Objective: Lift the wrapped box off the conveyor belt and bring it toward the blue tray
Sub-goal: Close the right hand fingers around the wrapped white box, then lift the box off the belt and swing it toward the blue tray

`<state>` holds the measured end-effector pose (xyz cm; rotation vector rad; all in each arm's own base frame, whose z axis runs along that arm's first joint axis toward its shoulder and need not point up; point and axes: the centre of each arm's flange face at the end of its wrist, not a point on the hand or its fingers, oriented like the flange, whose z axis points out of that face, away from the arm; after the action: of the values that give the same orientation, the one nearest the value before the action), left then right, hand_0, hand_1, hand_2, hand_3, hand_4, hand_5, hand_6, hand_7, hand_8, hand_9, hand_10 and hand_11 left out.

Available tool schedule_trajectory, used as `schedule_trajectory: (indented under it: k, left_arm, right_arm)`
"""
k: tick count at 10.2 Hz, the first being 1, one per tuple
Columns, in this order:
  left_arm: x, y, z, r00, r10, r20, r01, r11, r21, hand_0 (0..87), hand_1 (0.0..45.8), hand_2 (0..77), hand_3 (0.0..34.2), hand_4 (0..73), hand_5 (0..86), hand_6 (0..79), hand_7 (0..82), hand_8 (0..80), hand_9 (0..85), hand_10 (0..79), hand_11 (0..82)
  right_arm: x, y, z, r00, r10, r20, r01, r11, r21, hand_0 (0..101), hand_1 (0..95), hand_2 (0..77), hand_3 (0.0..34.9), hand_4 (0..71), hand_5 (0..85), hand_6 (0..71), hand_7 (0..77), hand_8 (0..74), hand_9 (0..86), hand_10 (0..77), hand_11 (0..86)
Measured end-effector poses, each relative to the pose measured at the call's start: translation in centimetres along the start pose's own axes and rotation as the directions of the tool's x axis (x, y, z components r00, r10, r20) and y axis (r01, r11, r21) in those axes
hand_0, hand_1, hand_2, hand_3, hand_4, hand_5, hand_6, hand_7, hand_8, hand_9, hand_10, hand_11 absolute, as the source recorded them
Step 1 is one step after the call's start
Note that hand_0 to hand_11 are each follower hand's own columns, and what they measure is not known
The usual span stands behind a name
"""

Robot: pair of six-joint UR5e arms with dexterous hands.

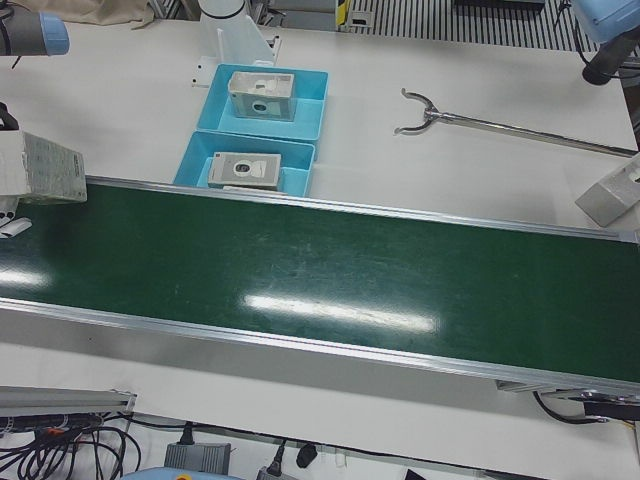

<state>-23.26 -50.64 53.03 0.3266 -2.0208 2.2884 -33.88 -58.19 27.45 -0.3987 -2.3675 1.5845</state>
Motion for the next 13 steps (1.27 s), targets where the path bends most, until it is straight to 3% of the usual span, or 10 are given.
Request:
schedule_trajectory:
  k: [1,2,4,8,11,13]
  left_arm:
    - [0.0,0.0,0.0,1.000,0.000,0.000,0.000,1.000,0.000,0.0,0.0,0.5,0.0,0.0,1.1,0.0,0.0,0.0,0.0,0.5,0.0]
    - [0.0,0.0,0.0,1.000,0.000,0.000,0.000,1.000,0.000,0.0,0.0,0.5,0.0,0.0,1.1,0.0,0.0,0.0,0.0,0.0,0.0]
    - [0.0,0.0,0.0,1.000,0.000,0.000,0.000,1.000,0.000,0.0,0.0,0.5,0.0,0.0,1.1,0.0,0.0,0.0,0.0,0.0,0.0]
    - [0.0,0.0,0.0,1.000,0.000,0.000,0.000,1.000,0.000,0.0,0.0,0.5,0.0,0.0,1.1,0.0,0.5,0.0,0.0,0.0,0.0]
    - [0.0,0.0,0.0,1.000,0.000,0.000,0.000,1.000,0.000,0.0,0.0,0.5,0.0,0.0,1.1,0.0,0.0,0.0,0.0,0.0,0.0]
    - [0.0,0.0,0.0,1.000,0.000,0.000,0.000,1.000,0.000,0.0,0.0,0.5,0.0,0.0,1.1,0.0,0.0,0.0,0.0,0.0,0.0]
  right_arm:
    - [1.2,1.8,0.1,1.000,0.017,-0.008,-0.018,0.999,-0.038,41,1.1,22.9,0.0,18.5,62.2,42.5,49.1,54.0,57.8,28.9,41.5]
    - [2.4,3.7,0.0,0.999,0.037,-0.010,-0.037,0.997,-0.073,43,0.5,25.1,0.0,18.0,70.9,43.6,61.1,61.6,69.3,33.8,47.5]
    - [5.2,7.9,-1.0,0.996,0.084,-0.005,-0.084,0.987,-0.137,43,0.5,25.1,0.0,18.0,70.9,46.9,70.9,69.3,73.6,35.5,49.1]
    - [11.3,13.9,-4.6,0.991,0.128,-0.026,-0.130,0.970,-0.207,43,0.5,24.5,0.0,18.0,68.2,48.0,69.8,67.1,73.6,32.2,46.4]
    - [16.4,16.6,-6.8,0.988,0.132,-0.079,-0.146,0.964,-0.222,43,0.0,25.1,0.0,18.0,69.3,48.5,69.8,67.1,73.6,32.2,45.8]
    - [20.0,18.0,-8.5,0.983,0.143,-0.115,-0.166,0.960,-0.226,45,0.0,24.5,0.0,18.5,69.8,48.5,72.5,60.5,78.5,28.4,41.5]
